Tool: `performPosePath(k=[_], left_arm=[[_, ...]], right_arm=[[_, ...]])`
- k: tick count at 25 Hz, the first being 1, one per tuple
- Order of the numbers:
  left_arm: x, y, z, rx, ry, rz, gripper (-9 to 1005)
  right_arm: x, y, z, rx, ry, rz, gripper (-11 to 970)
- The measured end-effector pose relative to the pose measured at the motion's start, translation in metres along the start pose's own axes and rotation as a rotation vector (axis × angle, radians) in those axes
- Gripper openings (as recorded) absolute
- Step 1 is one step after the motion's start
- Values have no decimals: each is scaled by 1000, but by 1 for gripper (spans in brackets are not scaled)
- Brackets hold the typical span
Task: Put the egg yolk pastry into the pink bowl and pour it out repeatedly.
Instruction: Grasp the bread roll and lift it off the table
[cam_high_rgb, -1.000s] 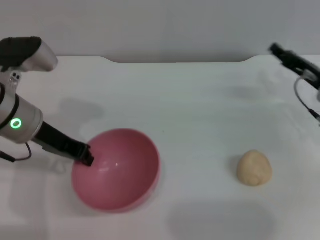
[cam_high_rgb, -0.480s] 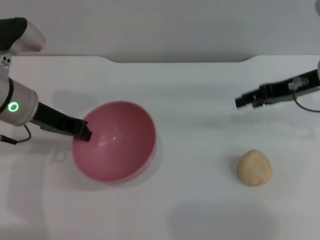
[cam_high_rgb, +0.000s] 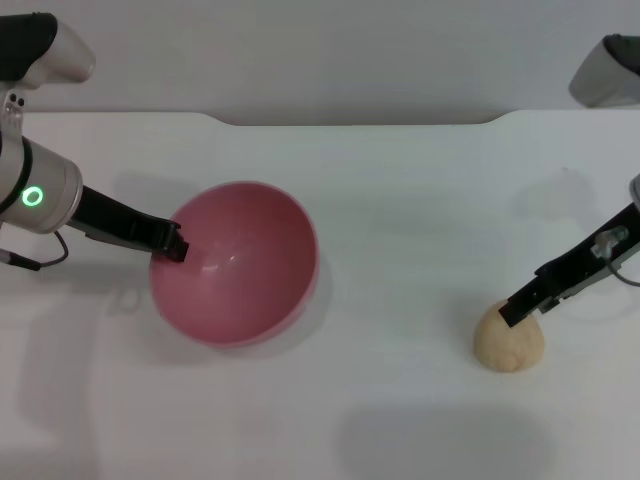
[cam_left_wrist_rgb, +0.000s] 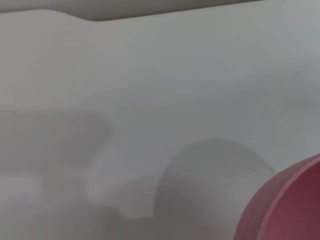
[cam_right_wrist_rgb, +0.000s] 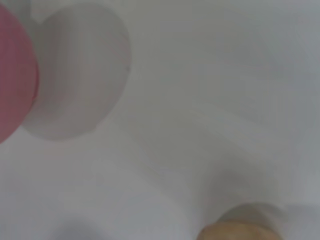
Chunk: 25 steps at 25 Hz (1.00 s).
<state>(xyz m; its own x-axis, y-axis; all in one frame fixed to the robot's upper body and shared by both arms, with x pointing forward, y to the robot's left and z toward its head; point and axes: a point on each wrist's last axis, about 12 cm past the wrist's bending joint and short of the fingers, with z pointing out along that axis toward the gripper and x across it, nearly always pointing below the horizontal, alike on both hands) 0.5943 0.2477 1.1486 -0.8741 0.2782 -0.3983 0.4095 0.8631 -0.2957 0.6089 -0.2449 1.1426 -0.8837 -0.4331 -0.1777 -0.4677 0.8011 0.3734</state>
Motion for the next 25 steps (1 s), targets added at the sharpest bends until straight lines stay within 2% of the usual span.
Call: performPosePath(k=[11,17,25], left_arm=[[-4,-2,0,-2,-9,9,-1],[-6,-4,1,1,-7,14,-1],[-6,-7,3,3,4,26,-1]], right_arm=[[-7,9,33,62,4,-33,567],[-7,13,41,79,42,-68,568],[-4,9,39,74,28,-76,452]])
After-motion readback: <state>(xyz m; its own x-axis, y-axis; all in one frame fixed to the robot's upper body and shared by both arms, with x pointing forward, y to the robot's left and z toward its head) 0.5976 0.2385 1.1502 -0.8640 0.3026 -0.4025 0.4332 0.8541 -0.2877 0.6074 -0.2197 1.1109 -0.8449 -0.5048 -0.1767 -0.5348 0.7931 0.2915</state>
